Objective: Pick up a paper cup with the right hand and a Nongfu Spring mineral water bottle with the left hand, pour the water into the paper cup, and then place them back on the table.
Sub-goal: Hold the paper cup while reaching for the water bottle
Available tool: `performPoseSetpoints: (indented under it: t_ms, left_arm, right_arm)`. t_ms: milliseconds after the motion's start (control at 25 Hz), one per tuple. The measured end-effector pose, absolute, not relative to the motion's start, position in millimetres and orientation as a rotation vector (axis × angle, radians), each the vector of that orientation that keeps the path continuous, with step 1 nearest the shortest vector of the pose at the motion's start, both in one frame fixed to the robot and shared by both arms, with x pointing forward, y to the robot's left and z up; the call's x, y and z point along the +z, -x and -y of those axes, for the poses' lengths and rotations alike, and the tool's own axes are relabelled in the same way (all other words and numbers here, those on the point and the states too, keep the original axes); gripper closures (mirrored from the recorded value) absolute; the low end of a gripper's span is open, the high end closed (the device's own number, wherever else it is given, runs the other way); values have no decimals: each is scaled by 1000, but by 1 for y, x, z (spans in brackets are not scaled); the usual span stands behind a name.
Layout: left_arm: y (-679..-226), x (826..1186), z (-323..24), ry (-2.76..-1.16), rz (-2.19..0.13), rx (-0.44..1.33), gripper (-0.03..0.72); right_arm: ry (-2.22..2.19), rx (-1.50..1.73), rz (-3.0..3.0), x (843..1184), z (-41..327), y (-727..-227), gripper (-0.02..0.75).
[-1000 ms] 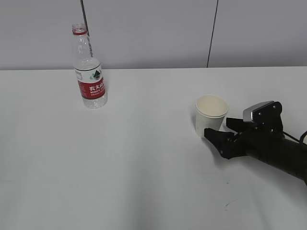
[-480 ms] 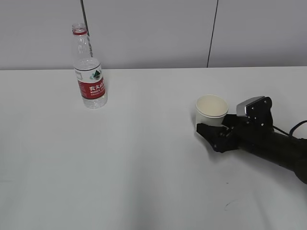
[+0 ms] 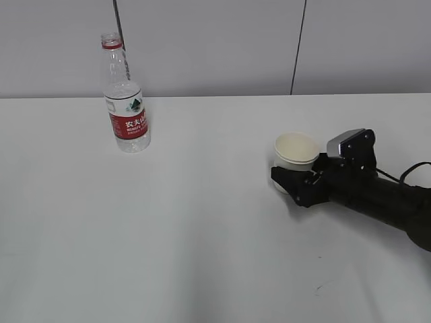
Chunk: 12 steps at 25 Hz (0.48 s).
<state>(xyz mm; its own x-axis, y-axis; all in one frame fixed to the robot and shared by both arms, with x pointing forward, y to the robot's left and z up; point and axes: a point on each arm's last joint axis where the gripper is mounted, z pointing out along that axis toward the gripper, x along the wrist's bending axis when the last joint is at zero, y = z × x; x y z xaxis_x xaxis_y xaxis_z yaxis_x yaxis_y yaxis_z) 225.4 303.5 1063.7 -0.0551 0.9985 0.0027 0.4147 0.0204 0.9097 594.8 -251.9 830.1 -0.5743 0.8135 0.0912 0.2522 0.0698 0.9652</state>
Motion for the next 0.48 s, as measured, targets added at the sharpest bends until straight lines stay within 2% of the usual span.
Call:
performPoseSetpoints:
  t_ms: [200,480]
  left_arm:
    - [-225,1064,-304,-1484,-1566,1010,397]
    - [-225,1064,-304,-1484,-1566,1010,397]
  right_arm:
    - [-1046,1531,-1875,831,251,-595,103]
    - [-1032,1535,-1871,832,251,-598,203]
